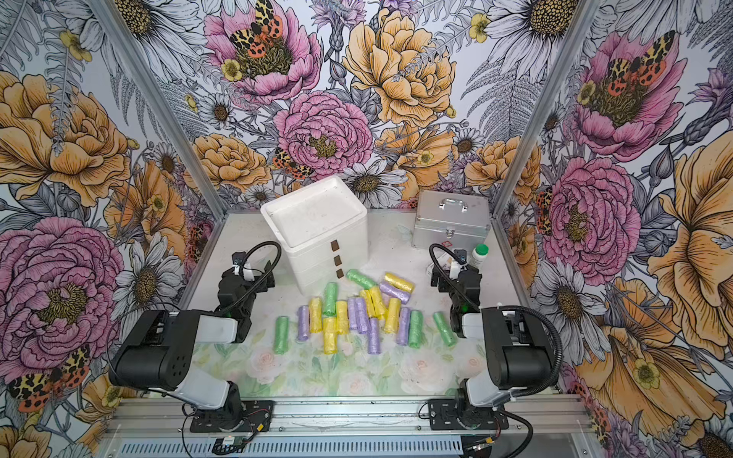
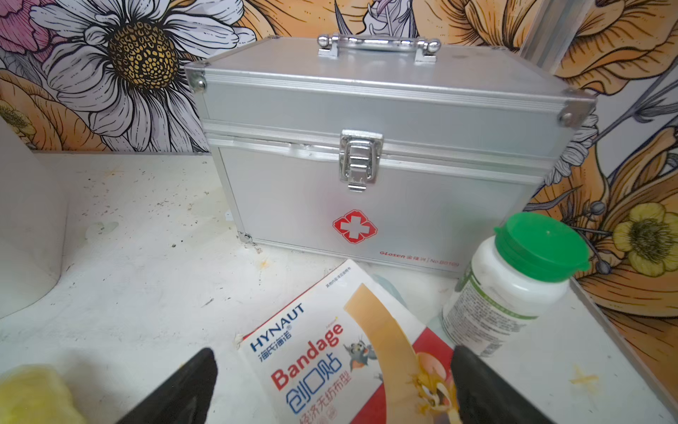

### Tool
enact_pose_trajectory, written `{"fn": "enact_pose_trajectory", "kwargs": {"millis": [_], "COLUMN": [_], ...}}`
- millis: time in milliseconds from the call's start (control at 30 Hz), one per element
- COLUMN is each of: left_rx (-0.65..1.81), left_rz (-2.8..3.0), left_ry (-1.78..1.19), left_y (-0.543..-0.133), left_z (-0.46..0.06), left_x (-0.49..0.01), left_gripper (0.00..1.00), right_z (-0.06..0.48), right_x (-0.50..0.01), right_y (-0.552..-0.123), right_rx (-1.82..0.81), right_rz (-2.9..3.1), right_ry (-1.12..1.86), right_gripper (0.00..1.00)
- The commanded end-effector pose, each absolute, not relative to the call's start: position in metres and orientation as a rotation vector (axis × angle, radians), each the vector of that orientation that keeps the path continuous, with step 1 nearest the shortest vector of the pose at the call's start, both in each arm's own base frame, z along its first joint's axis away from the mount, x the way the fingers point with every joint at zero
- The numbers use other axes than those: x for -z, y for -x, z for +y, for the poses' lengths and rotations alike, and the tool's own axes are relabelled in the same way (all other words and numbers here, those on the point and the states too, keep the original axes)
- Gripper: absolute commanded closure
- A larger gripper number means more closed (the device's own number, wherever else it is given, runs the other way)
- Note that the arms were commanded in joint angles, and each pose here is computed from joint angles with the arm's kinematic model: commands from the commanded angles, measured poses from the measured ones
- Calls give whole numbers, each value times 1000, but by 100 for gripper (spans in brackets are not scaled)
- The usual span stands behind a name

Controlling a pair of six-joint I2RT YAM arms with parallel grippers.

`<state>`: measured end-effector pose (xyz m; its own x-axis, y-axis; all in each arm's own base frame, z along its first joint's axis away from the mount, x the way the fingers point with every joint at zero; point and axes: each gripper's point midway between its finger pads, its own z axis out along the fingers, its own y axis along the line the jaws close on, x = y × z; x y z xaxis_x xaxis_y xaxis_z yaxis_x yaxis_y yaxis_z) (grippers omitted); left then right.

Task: Sort the rolls of trash bags by color and place them into the drawer
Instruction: Open the drawer in the storage box.

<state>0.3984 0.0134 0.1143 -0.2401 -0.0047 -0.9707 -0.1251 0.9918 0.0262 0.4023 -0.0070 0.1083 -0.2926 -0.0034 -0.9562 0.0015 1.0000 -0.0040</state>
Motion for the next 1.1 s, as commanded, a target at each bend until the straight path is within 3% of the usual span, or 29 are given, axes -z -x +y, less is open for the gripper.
{"fn": "enact_pose_trajectory", "kwargs": {"millis": [0,1067], "left_rx": [-84,-74], "left_rz": [1799,1806], "left_ry": [98,115], "left_y": [-402,-403], "left_z": [11,16], "left_x": [-119,-119], "left_gripper": [1,1], "right_z": [-7,-15], "right_x": [-111,-111], "right_y": [-401,-403], "right_rx": [6,33], "right_rz": [1848,1857], "right_ry": [19,-32], "right_gripper": [1,0]}}
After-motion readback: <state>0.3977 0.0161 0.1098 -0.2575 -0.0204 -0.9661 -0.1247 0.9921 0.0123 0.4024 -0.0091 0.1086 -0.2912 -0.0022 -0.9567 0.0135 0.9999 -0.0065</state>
